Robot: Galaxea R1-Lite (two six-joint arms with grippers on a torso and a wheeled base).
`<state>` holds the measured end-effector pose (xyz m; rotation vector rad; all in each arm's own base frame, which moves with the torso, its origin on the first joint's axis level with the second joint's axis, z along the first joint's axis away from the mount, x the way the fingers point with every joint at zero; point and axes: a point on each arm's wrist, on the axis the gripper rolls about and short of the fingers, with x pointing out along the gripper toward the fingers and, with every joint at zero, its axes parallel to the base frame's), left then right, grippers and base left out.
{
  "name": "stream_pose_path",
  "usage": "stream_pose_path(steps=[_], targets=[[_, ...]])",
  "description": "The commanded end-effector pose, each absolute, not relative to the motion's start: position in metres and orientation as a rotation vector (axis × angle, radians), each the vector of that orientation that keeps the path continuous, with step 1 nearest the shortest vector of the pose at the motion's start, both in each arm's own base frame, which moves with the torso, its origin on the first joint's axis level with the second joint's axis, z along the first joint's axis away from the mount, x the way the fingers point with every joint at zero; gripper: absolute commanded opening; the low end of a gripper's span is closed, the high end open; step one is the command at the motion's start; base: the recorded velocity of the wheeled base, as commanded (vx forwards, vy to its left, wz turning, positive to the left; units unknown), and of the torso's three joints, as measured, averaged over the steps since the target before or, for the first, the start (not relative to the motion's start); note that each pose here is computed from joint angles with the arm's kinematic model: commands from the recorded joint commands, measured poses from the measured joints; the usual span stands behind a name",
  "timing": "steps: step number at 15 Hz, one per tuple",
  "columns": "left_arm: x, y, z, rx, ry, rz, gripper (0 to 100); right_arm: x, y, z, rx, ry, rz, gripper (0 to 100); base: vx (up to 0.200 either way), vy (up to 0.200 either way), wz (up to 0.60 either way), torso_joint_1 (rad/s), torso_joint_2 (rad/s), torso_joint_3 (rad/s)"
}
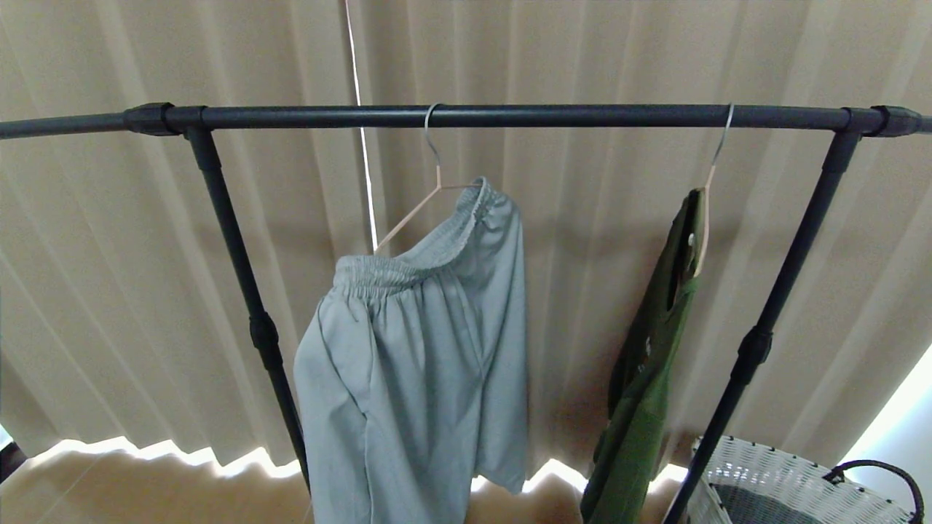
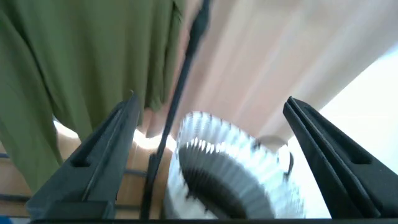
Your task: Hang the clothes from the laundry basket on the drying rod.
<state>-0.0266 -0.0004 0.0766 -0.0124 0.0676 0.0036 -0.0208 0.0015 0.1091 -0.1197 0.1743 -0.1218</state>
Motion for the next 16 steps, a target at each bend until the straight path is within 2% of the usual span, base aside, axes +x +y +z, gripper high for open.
stream_pose_path(steps=[1, 2, 3, 4, 8, 9, 10, 16], targets=[[-0.027, 0.000, 0.077, -0.013, 0.066, 0.003, 100, -0.026, 0.003, 0.102, -0.020, 0.110, -0.114, 100, 0.000, 0.000, 0.00, 0.000, 0.00, 0.000], [-0.027, 0.000, 0.077, -0.013, 0.066, 0.003, 100, -0.025, 0.003, 0.100, -0.012, 0.111, -0.103, 100, 0.000, 0.000, 0.00, 0.000, 0.00, 0.000], [-0.027, 0.000, 0.077, -0.013, 0.066, 0.003, 100, -0.018, 0.002, 0.084, 0.008, 0.098, -0.087, 100, 0.000, 0.000, 0.00, 0.000, 0.00, 0.000], [-0.027, 0.000, 0.076, -0.013, 0.066, 0.003, 100, -0.015, 0.002, 0.081, 0.010, 0.055, -0.083, 100, 0.000, 0.000, 0.00, 0.000, 0.00, 0.000], [-0.027, 0.000, 0.077, -0.013, 0.064, 0.003, 100, -0.015, 0.002, 0.080, 0.025, 0.070, -0.041, 100, 0.000, 0.000, 0.00, 0.000, 0.00, 0.000], [-0.027, 0.000, 0.076, -0.013, 0.066, 0.003, 100, -0.017, 0.002, 0.080, 0.054, 0.053, 0.014, 100, 0.000, 0.000, 0.00, 0.000, 0.00, 0.000], [-0.027, 0.000, 0.077, -0.013, 0.063, 0.002, 100, -0.023, 0.001, 0.078, 0.089, -0.019, 0.048, 100, 0.000, 0.000, 0.00, 0.000, 0.00, 0.000], [-0.027, 0.000, 0.077, -0.014, 0.064, 0.002, 100, -0.022, 0.001, 0.077, 0.055, -0.011, 0.048, 100, 0.000, 0.000, 0.00, 0.000, 0.00, 0.000]])
